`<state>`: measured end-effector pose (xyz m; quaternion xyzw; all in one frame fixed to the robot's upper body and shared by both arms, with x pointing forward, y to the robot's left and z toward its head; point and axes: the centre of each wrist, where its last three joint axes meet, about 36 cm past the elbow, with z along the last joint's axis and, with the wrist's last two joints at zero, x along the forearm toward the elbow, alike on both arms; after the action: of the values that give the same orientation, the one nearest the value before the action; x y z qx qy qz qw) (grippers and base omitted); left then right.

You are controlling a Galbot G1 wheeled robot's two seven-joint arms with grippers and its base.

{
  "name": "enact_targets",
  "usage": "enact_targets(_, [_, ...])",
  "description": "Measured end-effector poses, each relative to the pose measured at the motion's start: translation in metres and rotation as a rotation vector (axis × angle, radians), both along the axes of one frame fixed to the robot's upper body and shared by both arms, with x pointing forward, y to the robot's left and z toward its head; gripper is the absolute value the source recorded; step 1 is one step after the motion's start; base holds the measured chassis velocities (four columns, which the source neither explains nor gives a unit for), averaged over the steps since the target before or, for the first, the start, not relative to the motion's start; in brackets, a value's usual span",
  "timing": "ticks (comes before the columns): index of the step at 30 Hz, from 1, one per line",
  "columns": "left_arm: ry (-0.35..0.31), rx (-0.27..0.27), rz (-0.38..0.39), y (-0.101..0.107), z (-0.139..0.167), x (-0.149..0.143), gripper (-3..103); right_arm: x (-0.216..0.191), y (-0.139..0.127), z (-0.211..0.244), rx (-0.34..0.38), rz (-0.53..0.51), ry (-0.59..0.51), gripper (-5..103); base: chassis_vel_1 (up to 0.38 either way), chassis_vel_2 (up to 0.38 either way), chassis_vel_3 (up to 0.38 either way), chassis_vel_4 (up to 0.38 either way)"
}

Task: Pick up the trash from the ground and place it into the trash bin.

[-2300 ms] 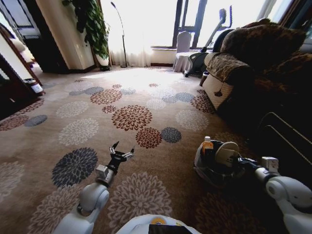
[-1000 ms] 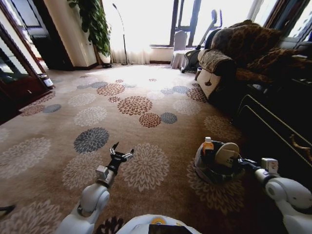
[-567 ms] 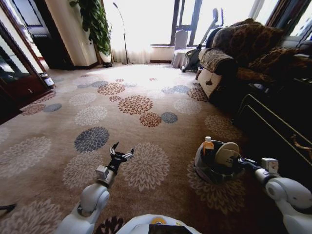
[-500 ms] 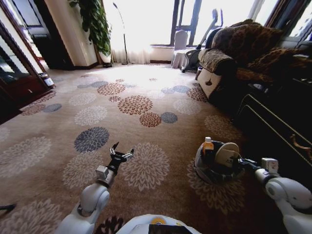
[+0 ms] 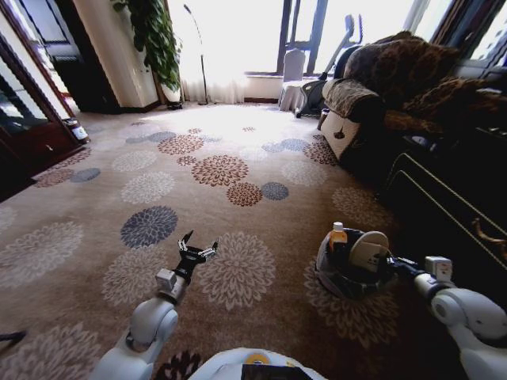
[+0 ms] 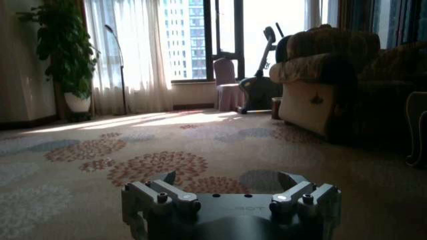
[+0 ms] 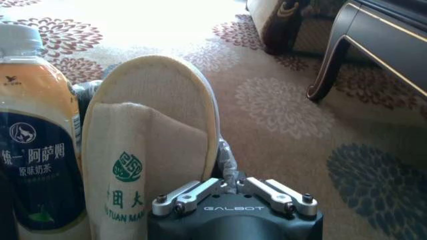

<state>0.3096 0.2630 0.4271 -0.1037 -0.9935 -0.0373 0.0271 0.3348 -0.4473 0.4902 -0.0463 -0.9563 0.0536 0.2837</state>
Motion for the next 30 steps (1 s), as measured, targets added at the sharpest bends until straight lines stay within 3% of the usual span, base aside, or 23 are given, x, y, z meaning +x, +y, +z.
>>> enact_targets(11, [0.002, 0.007, 0.005, -0.001, 0.000, 0.000, 100, -0.001, -0.001, -0.001, -0.004, 0.000, -0.018, 0, 0.000, 0.000, 0.000, 0.000])
enact_targets(14, [0.015, 0.032, 0.032, -0.006, 0.001, -0.003, 100, -0.008, -0.020, -0.023, -0.036, -0.053, -0.081, 0, 0.000, 0.000, 0.000, 0.000])
enact_targets(15, [0.016, 0.029, 0.044, -0.009, 0.001, -0.003, 100, -0.011, -0.031, -0.035, -0.045, -0.086, -0.100, 0, 0.000, 0.000, 0.000, 0.000])
enact_targets(20, [0.000, -0.026, 0.028, -0.012, -0.006, -0.001, 100, -0.013, -0.035, -0.050, 0.018, -0.111, -0.097, 0, 0.000, 0.000, 0.000, 0.000])
enact_targets(30, [0.005, -0.028, 0.022, -0.012, -0.007, -0.003, 100, -0.017, -0.046, -0.053, 0.022, -0.140, -0.045, 0, 0.000, 0.000, 0.000, 0.000])
